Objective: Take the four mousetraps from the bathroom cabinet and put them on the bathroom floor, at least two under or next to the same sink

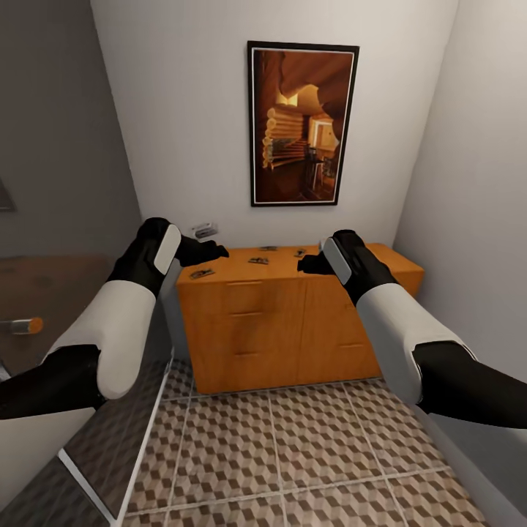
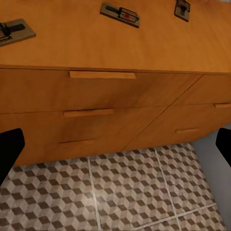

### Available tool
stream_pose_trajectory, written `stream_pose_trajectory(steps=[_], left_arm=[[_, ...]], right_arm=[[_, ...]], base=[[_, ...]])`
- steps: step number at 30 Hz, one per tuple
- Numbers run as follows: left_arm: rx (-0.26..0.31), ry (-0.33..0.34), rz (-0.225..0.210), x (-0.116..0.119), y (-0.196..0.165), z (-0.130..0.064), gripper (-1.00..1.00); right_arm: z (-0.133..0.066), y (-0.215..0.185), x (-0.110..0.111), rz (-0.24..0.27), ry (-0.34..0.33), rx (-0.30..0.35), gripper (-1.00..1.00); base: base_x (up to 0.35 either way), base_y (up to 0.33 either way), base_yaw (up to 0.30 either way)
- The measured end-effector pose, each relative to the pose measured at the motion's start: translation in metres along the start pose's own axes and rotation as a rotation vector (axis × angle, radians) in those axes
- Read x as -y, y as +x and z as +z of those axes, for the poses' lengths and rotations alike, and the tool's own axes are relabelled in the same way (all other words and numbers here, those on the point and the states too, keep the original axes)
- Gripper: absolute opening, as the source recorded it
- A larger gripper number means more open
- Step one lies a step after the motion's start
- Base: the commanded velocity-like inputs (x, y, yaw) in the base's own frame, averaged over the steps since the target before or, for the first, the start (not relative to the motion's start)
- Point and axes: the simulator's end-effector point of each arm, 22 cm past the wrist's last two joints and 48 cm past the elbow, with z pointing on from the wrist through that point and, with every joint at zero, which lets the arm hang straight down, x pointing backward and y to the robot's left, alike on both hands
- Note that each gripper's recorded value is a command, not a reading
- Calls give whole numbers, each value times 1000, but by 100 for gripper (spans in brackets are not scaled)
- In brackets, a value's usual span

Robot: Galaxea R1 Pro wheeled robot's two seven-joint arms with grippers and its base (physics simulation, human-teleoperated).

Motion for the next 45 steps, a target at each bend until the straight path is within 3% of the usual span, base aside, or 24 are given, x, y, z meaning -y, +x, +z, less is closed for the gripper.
stream_pose_trajectory(steps=[15, 28, 45], left_arm=[[-5, 10, 4, 7, 2, 1, 100], [-23, 9, 3, 5, 14, 7, 100], [-37, 7, 4, 5, 20, 10, 100]], right_arm=[[0, 0, 3, -5, 12, -1, 100], [-5, -3, 37, -2, 170, 6, 100], [-7, -3, 37, 1, 176, 5, 100]], base=[[65, -12, 0], [177, -47, 0], [195, -2, 0]])
